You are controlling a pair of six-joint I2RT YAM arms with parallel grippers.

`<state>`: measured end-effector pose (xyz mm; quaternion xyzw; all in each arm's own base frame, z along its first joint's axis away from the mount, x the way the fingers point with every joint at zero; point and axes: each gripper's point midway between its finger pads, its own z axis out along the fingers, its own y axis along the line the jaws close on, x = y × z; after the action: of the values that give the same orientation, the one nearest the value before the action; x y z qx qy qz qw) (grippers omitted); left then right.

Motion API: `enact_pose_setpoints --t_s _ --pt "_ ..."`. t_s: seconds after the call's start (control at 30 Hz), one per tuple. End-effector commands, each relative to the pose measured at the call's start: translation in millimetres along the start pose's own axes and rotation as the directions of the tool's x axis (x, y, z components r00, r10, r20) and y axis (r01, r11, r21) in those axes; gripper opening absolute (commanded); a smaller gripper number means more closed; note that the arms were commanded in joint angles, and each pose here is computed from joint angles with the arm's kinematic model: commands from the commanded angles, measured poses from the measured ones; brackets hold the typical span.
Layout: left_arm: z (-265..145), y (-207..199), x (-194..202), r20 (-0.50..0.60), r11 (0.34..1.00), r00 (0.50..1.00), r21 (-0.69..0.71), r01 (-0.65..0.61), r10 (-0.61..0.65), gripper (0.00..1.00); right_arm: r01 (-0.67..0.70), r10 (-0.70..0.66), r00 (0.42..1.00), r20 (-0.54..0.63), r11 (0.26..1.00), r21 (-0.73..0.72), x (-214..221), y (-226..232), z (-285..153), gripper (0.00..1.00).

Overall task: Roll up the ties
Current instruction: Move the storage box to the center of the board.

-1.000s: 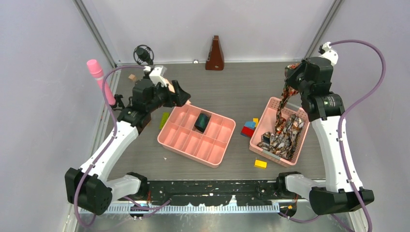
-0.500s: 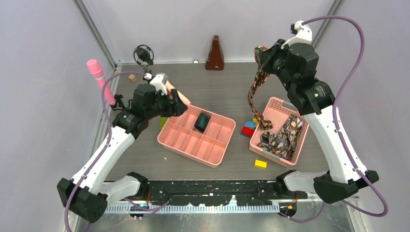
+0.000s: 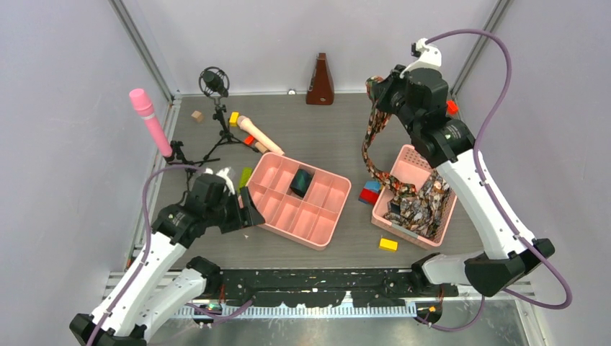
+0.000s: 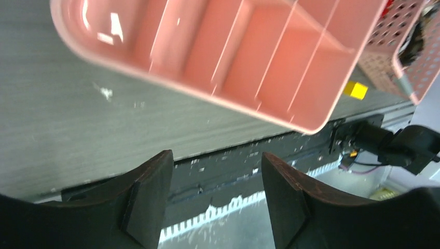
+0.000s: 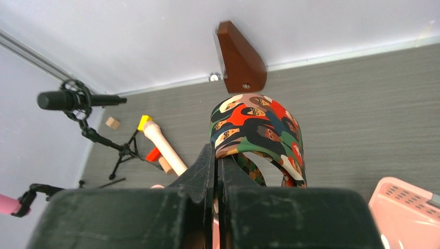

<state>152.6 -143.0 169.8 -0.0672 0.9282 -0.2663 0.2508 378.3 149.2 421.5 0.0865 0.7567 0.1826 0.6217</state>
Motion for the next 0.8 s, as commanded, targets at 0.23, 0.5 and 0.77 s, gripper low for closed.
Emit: enact_pose_setpoints --t_s 0.23,0.5,0.77 --pt "35 13 62 -0.175 0.997 0.983 0.041 0.072 -0.064 0.57 -0.036 0.036 0.999 0.035 0.999 -0.009 1 -6 -27 0.0" --pt "81 9 50 -0.11 1.0 0.994 0.021 -0.02 0.023 0.58 -0.023 0.023 0.998 0.053 1.0 0.009 -3 -13 -36 0.0" --pt "149 -26 9 -0.008 0.991 0.993 0.065 -0.12 0.121 0.69 -0.017 0.014 0.998 0.066 0.999 0.047 -14 -18 -43 0.0"
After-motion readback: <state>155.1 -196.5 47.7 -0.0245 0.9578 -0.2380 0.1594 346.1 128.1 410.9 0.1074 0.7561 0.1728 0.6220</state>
